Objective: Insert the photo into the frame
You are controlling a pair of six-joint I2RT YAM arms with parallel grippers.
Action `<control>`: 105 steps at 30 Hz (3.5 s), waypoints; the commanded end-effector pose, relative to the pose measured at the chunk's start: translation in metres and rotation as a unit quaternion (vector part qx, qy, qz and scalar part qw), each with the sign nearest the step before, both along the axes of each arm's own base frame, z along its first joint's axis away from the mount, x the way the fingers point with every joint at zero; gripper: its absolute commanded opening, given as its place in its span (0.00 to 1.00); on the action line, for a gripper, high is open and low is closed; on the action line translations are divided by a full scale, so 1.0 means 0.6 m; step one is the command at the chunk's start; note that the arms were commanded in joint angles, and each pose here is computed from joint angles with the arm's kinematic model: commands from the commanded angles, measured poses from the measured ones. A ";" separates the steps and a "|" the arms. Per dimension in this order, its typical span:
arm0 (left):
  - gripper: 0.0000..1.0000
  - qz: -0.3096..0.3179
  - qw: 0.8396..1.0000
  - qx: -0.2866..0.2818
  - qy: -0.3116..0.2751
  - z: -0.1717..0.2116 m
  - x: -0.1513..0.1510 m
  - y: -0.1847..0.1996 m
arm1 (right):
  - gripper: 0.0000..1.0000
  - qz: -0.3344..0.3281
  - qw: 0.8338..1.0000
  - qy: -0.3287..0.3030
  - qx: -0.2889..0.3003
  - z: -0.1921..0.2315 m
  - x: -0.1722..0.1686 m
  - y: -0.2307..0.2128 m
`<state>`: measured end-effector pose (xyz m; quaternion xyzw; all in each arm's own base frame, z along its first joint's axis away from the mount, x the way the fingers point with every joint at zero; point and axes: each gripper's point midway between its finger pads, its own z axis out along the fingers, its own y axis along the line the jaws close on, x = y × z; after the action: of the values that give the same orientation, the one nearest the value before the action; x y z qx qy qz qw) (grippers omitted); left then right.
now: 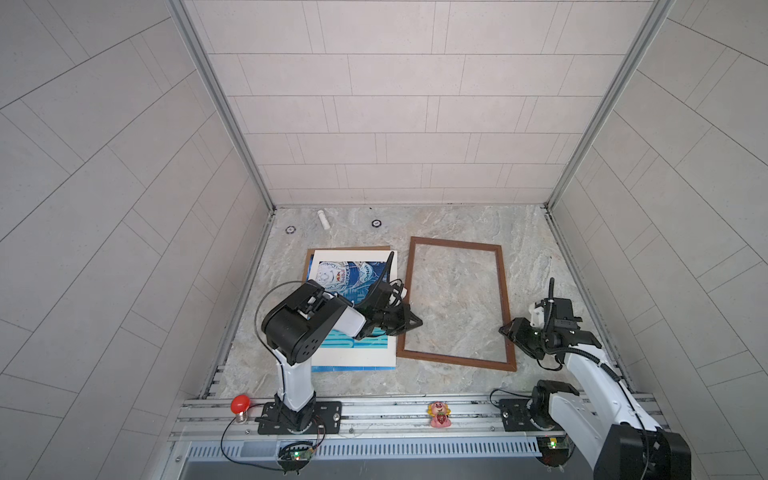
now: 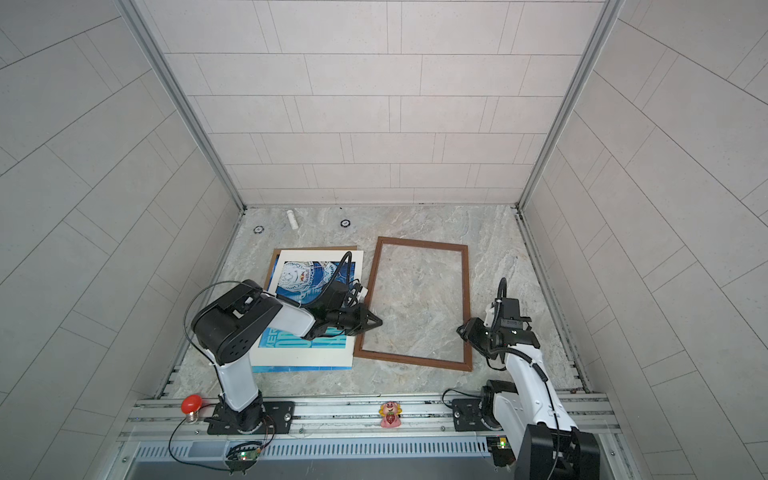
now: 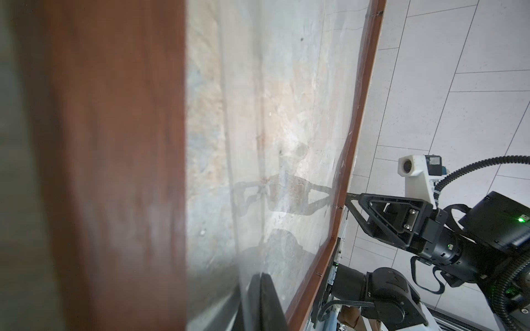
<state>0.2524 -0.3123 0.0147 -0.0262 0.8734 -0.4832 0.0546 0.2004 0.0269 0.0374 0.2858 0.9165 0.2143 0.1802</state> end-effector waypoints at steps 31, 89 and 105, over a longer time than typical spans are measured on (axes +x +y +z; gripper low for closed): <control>0.51 -0.069 0.972 0.224 -0.004 0.017 -0.014 0.068 | 0.56 0.014 0.999 -0.041 0.023 0.010 0.025 0.014; 0.56 -0.138 0.966 0.219 -0.007 0.019 -0.017 -0.034 | 0.73 0.024 0.999 0.022 -0.030 -0.026 0.091 -0.043; 0.56 -0.093 0.967 0.236 -0.016 0.037 -0.009 -0.019 | 0.76 -0.002 0.998 -0.013 -0.061 0.017 0.127 -0.087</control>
<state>0.2433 -0.3285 0.0289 0.0751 0.9589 -0.2737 0.0048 0.2772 -0.0275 0.0347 0.2768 0.9257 0.1582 0.2036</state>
